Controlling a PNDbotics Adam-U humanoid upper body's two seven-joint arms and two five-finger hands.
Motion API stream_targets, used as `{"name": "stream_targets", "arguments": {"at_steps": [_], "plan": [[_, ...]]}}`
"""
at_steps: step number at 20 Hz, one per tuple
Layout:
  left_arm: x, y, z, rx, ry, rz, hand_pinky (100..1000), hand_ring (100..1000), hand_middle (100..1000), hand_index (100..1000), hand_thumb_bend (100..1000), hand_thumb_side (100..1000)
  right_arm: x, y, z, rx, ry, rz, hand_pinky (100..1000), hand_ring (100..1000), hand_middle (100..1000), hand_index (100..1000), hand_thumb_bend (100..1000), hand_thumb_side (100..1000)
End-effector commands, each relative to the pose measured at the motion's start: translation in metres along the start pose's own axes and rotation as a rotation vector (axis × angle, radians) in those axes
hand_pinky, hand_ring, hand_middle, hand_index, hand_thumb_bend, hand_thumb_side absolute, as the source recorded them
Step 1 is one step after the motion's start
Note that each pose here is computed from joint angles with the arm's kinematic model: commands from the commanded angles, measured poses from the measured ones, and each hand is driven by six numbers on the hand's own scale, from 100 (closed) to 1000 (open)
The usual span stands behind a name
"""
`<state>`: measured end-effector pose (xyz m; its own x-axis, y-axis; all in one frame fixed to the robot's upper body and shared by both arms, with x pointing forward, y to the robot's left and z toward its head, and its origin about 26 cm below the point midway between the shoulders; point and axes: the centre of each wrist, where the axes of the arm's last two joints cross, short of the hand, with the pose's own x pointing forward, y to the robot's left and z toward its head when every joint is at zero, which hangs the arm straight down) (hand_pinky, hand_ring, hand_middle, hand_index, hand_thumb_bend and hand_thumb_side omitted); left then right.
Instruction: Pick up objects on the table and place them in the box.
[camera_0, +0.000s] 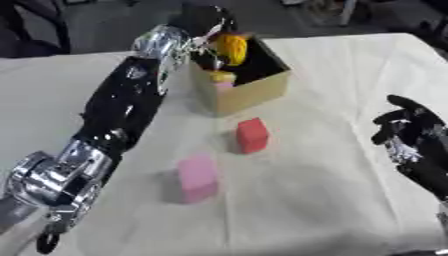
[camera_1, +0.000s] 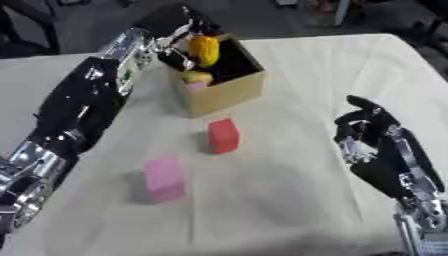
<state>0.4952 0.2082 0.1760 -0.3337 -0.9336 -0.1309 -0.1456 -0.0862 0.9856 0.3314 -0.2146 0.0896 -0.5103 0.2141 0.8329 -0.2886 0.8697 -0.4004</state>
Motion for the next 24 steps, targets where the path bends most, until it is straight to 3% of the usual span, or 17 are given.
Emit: {"name": "stream_targets", "arguments": {"at_steps": [1,3,4,5,7,11,14,15,20,24], "plan": [[-0.009,0.013,-0.001,0.064,0.041,-0.021,797,776,807,911,697,524,0.006,-0.002,-0.005,0.003,-0.029,0.005,547,533,611,898,100,427],[-0.015,0.02,0.001,0.098,0.052,-0.018,792,767,799,909,677,528,0.006,-0.003,-0.005,0.0,-0.028,0.006,547,533,612,898,100,427],[-0.019,0.026,0.002,0.119,0.05,-0.013,774,742,773,898,641,479,0.006,-0.004,-0.005,-0.003,-0.028,0.007,547,533,612,898,100,428],[-0.024,0.034,0.005,0.142,0.04,-0.008,747,689,706,850,563,373,0.006,-0.004,-0.004,-0.005,-0.027,0.01,547,533,611,896,100,429],[-0.036,0.055,0.013,0.165,-0.013,0.009,721,639,645,811,511,316,0.005,-0.007,-0.003,-0.014,-0.023,0.016,547,533,611,896,100,429],[-0.063,0.093,0.045,0.053,-0.175,-0.026,736,661,681,823,563,403,0.004,-0.011,-0.001,-0.029,-0.013,0.031,548,533,612,896,100,431],[-0.076,0.107,0.073,-0.086,-0.275,-0.048,749,683,717,846,606,466,0.003,-0.013,0.001,-0.036,-0.006,0.038,548,533,612,896,100,431],[-0.075,0.11,0.082,-0.136,-0.317,-0.065,784,730,771,882,674,493,0.003,-0.014,0.001,-0.036,-0.005,0.04,548,533,612,896,100,431],[-0.053,0.114,0.117,-0.404,-0.545,-0.196,814,772,817,911,735,440,0.002,-0.016,0.003,-0.033,0.001,0.052,548,533,612,896,100,430],[-0.036,0.097,0.124,-0.529,-0.658,-0.214,823,789,841,918,759,398,0.001,-0.015,0.004,-0.028,0.005,0.053,549,533,612,896,100,431]]}}
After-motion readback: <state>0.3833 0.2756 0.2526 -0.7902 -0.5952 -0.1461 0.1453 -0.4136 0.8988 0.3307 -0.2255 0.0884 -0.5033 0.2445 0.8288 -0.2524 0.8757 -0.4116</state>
